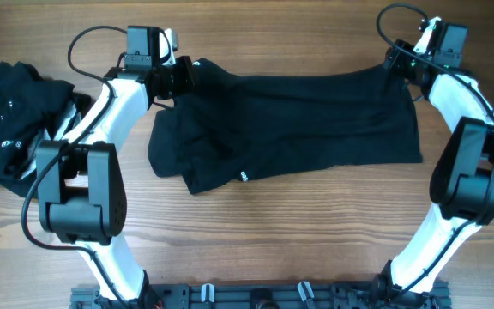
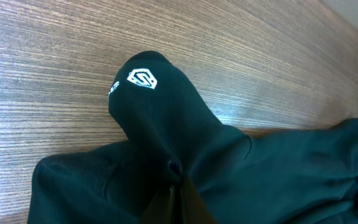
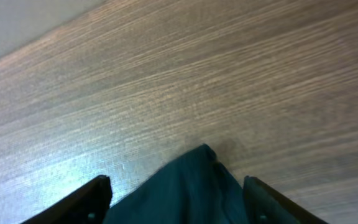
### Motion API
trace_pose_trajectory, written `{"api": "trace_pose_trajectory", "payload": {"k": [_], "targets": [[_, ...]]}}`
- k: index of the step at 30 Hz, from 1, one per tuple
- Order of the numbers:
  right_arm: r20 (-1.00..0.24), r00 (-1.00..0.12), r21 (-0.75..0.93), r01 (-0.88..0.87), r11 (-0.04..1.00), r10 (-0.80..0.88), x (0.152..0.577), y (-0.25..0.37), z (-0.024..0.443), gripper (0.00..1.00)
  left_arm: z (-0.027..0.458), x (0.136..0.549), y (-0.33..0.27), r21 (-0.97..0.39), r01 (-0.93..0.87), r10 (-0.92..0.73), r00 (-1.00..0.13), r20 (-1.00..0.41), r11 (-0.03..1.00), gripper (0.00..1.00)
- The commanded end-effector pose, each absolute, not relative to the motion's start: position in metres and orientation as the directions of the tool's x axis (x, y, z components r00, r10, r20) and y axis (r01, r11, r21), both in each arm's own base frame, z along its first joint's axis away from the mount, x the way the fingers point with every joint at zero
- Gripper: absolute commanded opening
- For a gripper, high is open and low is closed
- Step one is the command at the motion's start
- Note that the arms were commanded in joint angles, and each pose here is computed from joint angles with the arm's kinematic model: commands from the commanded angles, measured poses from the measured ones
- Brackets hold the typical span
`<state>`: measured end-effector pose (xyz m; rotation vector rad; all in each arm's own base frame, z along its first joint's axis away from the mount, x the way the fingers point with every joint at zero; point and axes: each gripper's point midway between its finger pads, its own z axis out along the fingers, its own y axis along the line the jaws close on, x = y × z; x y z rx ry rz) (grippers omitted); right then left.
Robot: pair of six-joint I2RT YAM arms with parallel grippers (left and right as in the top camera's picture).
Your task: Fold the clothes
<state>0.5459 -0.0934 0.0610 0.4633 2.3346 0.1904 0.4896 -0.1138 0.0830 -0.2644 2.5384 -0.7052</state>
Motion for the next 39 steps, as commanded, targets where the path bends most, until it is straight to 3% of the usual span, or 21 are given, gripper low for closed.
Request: {"api": "trace_pose_trajectory", "payload": {"k": [1, 6, 8, 10, 11, 14, 17, 20, 23, 27, 35, 39], "targets": [[-0.605, -0.670, 0.324, 0.287, 0.901, 0.431, 0.552, -0.084, 0.038, 0.69, 0.096, 0.491, -0.114, -0.541, -0.042, -0.313, -0.852, -0.420, 0.840, 0.04], [-0.586, -0.685, 0.318, 0.297, 0.900, 0.433, 0.551, -0.085, 0.021, 0.57, 0.096, 0.490, -0.114, -0.541, -0.042, -0.312, -0.853, -0.419, 0.840, 0.04], [-0.568, -0.698, 0.316, 0.305, 0.899, 0.436, 0.548, -0.084, 0.010, 0.41, 0.096, 0.490, -0.114, -0.540, -0.043, -0.312, -0.854, -0.417, 0.840, 0.04], [-0.566, -0.699, 0.315, 0.306, 0.898, 0.437, 0.548, -0.084, 0.009, 0.10, 0.096, 0.490, -0.114, -0.540, -0.044, -0.312, -0.855, -0.415, 0.840, 0.04], [-0.570, -0.695, 0.317, 0.305, 0.898, 0.437, 0.549, -0.085, 0.010, 0.04, 0.095, 0.489, -0.114, -0.540, -0.044, -0.312, -0.855, -0.415, 0.840, 0.04], [-0.584, -0.682, 0.318, 0.306, 0.897, 0.440, 0.552, -0.090, 0.032, 0.04, 0.093, 0.487, -0.114, -0.539, -0.053, -0.312, -0.861, -0.402, 0.841, 0.04], [-0.632, -0.633, 0.304, 0.327, 0.895, 0.446, 0.550, -0.108, 0.087, 0.04, 0.092, 0.480, -0.117, -0.550, -0.057, -0.307, -0.875, -0.374, 0.833, 0.04], [-0.601, -0.644, 0.234, 0.426, 0.874, 0.474, 0.512, -0.131, 0.118, 0.04, 0.112, 0.471, -0.131, -0.617, -0.007, -0.286, -0.890, -0.355, 0.787, 0.04], [-0.480, -0.748, 0.137, 0.451, 0.882, 0.458, 0.459, -0.135, 0.118, 0.04, 0.110, 0.445, -0.128, -0.605, -0.071, -0.282, -0.923, -0.261, 0.793, 0.04], [-0.306, -0.829, -0.129, 0.524, 0.842, 0.469, 0.391, -0.159, 0.101, 0.05, 0.101, 0.398, -0.124, -0.559, -0.149, -0.245, -0.964, -0.100, 0.815, 0.04], [-0.176, -0.892, -0.184, 0.446, 0.876, 0.417, 0.361, -0.152, 0.094, 0.08, 0.097, 0.343, -0.113, -0.497, -0.231, -0.209, -0.973, 0.100, 0.836, 0.04], [-0.169, -0.892, -0.131, 0.441, 0.888, 0.419, 0.364, -0.144, 0.092, 0.08, 0.112, 0.351, -0.114, -0.520, -0.172, -0.190, -0.982, 0.019, 0.837, 0.04]]}}
